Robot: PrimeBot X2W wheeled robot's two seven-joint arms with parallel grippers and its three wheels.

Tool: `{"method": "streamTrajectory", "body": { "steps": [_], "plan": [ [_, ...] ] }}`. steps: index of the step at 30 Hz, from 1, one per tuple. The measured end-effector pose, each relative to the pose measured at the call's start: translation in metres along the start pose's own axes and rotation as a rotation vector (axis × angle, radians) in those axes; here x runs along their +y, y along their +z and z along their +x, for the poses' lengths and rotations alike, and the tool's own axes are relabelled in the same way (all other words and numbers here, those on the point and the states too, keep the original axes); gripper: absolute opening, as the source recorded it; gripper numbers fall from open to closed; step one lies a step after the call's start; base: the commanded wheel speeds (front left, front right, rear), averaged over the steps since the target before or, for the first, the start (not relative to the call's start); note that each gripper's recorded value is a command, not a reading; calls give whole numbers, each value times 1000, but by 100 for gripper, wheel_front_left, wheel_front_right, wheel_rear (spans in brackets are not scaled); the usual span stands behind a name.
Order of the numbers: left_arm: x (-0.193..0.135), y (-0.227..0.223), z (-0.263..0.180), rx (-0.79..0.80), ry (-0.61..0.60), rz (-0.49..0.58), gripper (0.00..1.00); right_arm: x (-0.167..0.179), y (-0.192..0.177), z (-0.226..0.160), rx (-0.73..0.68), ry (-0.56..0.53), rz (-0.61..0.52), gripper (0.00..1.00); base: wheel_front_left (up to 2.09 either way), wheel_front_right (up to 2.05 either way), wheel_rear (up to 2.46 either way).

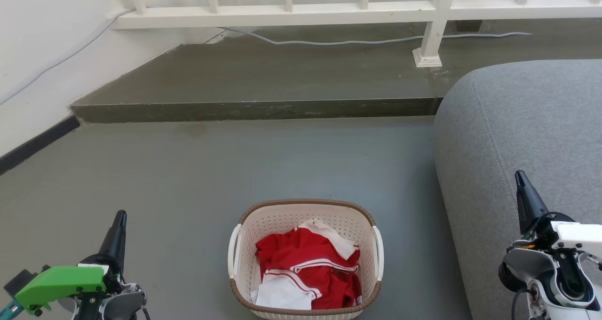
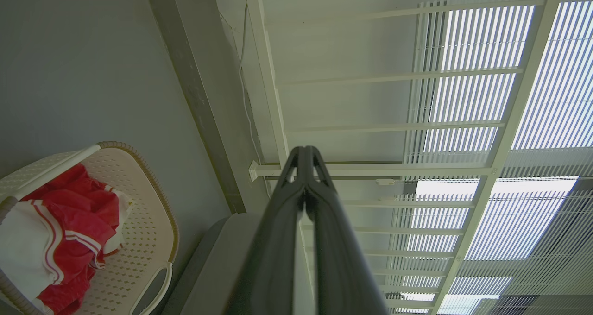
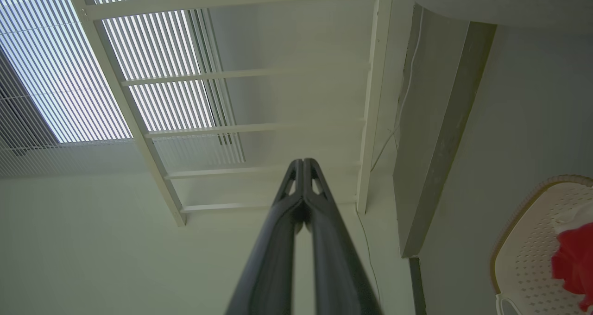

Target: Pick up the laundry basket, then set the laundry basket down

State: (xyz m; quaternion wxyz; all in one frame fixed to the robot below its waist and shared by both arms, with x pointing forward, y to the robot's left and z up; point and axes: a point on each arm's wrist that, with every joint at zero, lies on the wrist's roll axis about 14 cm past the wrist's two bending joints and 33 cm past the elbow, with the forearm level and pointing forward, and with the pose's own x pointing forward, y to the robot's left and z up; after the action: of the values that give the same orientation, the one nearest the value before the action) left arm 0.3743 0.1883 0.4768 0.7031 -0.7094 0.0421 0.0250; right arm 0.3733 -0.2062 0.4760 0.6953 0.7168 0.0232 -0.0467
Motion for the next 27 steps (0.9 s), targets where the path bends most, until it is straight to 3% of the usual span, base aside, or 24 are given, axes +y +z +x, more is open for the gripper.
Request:
{"method": "streamTrajectory", "body": {
  "steps": [12, 13, 14, 15, 16, 17, 27],
  "plan": [
    [0, 0, 0, 0, 0, 0, 0, 0, 0, 0, 0, 0, 0, 0, 0, 0, 0],
    [0, 0, 0, 0, 0, 0, 100, 0, 0, 0, 0, 0, 0, 100, 0, 0, 0],
    [3, 0, -1, 1, 9, -2, 100, -3, 0, -1, 0, -10, 3, 100, 0, 0, 0],
    [9, -1, -3, 1, 26, -5, 0, -10, -1, -3, -1, -30, 8, 0, 0, 0, 0],
    [16, -3, -5, 2, 46, -11, 0, -18, -3, -7, -1, -53, 15, 0, 0, 0, 0],
    [22, -5, -8, 3, 66, -18, 100, -26, -4, -10, -1, -77, 22, 100, 0, 0, 0],
    [25, -7, -11, -7, 74, -13, 100, -29, -9, -14, 1, -85, 23, 100, 0, 0, 0]
  ]
}}
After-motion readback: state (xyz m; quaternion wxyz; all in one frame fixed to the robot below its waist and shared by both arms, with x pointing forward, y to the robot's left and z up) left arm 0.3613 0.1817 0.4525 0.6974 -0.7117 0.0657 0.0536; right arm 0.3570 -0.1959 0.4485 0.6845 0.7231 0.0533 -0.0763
